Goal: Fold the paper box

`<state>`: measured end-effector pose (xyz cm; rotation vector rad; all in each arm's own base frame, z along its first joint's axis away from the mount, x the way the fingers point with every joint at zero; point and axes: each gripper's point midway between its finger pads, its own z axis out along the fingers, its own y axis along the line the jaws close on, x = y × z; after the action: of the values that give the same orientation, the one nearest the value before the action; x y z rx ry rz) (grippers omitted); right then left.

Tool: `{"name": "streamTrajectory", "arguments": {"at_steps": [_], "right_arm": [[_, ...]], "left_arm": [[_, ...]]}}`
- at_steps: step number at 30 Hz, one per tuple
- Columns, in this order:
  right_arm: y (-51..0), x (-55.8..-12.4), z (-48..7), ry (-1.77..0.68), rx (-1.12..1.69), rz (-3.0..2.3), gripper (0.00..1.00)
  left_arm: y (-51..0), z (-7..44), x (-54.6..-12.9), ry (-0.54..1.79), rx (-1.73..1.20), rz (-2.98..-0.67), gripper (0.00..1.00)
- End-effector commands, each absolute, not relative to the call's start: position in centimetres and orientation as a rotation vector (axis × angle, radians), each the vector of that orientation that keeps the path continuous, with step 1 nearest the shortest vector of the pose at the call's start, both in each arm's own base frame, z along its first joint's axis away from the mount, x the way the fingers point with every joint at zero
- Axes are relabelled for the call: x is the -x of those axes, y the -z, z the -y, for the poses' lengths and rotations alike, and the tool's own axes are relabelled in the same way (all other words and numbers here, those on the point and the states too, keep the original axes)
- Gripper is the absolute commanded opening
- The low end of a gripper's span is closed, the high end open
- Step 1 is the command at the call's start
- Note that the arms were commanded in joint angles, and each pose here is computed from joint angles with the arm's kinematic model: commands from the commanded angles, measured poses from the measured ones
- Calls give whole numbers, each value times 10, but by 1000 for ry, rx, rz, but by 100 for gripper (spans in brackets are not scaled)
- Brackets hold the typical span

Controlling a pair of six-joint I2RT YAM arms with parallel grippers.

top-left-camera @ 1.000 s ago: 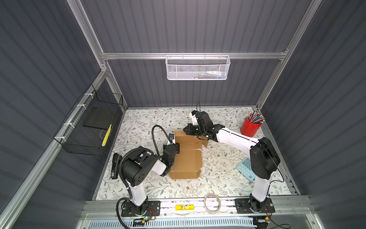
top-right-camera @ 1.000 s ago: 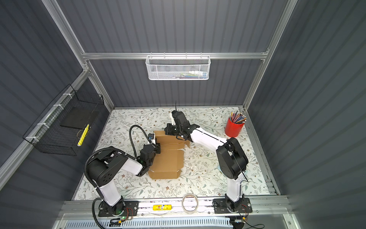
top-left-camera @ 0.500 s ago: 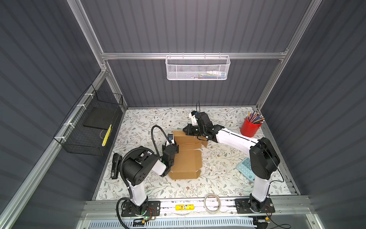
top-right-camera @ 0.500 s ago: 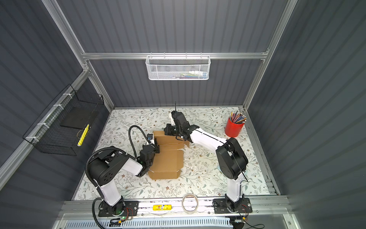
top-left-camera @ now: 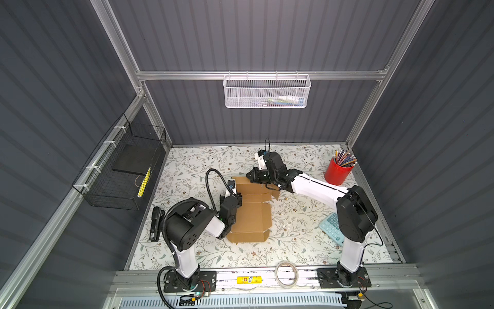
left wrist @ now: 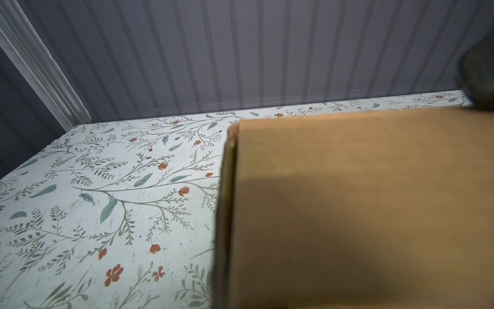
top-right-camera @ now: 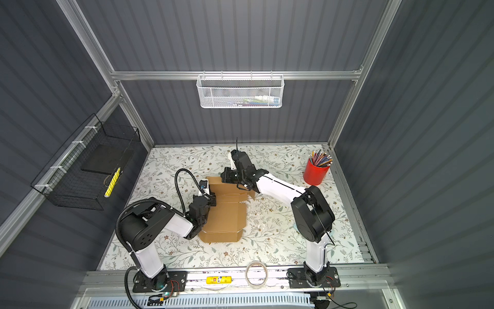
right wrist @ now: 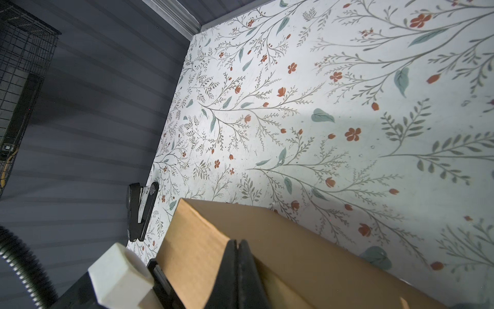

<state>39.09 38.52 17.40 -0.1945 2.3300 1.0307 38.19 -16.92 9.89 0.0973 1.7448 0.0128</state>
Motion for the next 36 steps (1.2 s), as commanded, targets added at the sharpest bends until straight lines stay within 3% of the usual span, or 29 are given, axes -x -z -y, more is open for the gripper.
{"name": "streamTrajectory", "arguments": {"at_steps": [1,6,13,19,28,31,36], "right_arm": [[-142,-378,-379,-983,191,-2444,3],[-142,-378,-379,-982,189,-2446,3],[-142,-378,-380,-985,192,-2446,3],[-144,-379,-381,-989,191,-2441,3],[-143,-378,-381,-990,192,-2442,3],[-144,-378,-382,-993,192,-2439,3],[-144,-378,-381,-992,191,-2437,3]], "left_arm": [[-112,167,-388,-34,-67,-1699,6],[-112,167,-388,-34,-71,-1698,0],[-110,169,-388,-27,-80,-1707,0],[-92,165,-382,-7,-59,-1752,23],[-78,159,-378,-9,-25,-1775,34],[-75,160,-380,-15,-27,-1777,32],[-72,161,-383,-25,-26,-1775,17]]}}
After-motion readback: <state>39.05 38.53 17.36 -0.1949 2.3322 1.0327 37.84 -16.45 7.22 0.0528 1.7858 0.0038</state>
